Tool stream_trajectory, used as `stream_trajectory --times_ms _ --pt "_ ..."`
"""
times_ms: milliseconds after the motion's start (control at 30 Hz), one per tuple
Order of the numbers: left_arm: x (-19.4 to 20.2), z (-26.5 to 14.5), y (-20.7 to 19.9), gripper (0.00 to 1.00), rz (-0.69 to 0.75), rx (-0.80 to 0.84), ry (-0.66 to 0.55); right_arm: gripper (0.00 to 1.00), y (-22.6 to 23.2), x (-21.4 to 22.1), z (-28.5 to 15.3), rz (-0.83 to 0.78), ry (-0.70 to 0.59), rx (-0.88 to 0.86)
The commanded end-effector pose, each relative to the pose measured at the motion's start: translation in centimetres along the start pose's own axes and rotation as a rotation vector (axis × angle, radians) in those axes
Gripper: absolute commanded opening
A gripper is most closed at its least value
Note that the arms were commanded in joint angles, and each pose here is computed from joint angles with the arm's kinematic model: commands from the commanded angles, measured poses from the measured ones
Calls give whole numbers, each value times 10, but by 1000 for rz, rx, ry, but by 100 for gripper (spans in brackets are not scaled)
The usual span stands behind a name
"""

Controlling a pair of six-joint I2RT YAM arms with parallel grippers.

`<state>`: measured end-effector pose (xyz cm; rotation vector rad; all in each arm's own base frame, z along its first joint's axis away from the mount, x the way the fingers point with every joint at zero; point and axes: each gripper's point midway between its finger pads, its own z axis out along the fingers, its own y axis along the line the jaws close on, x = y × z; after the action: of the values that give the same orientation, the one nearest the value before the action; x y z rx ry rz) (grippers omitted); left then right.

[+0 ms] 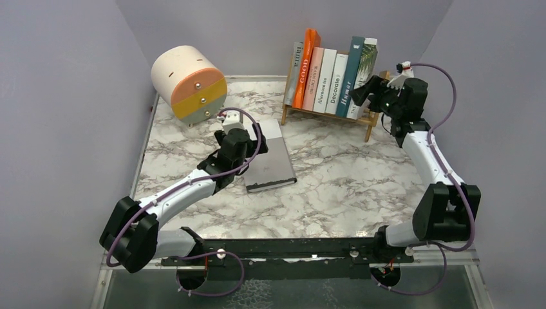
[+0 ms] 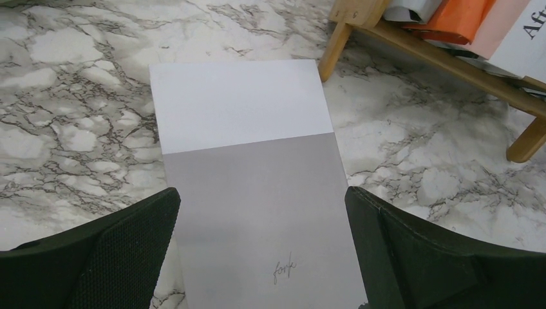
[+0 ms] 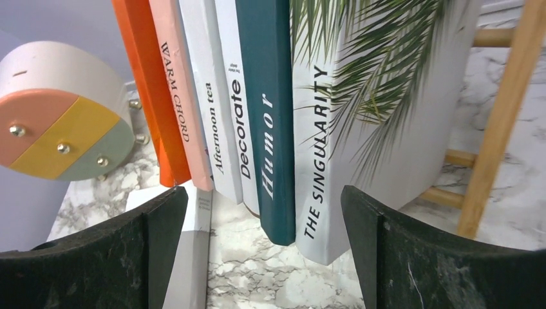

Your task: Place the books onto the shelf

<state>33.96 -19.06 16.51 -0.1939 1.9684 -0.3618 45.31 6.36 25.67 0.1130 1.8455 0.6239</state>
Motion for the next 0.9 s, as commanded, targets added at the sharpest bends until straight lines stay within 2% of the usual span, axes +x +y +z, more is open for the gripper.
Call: stream_trajectory --times_ms 0,167,467,633,867 --pt "6 1 11 99 -32 -12 18 88 -14 -8 -16 -44 -29 128" --pt "22 6 21 99 -46 -22 64 85 -4 -9 -32 -82 -31 112" --pt "66 15 42 99 -48 -51 167 82 60 18 -55 -138 44 -83" --pt "82 21 47 99 -83 -39 187 82 101 87 -50 -147 167 -165" --pt "89 28 48 99 -109 -25 176 82 110 165 -38 -94 294 -235"
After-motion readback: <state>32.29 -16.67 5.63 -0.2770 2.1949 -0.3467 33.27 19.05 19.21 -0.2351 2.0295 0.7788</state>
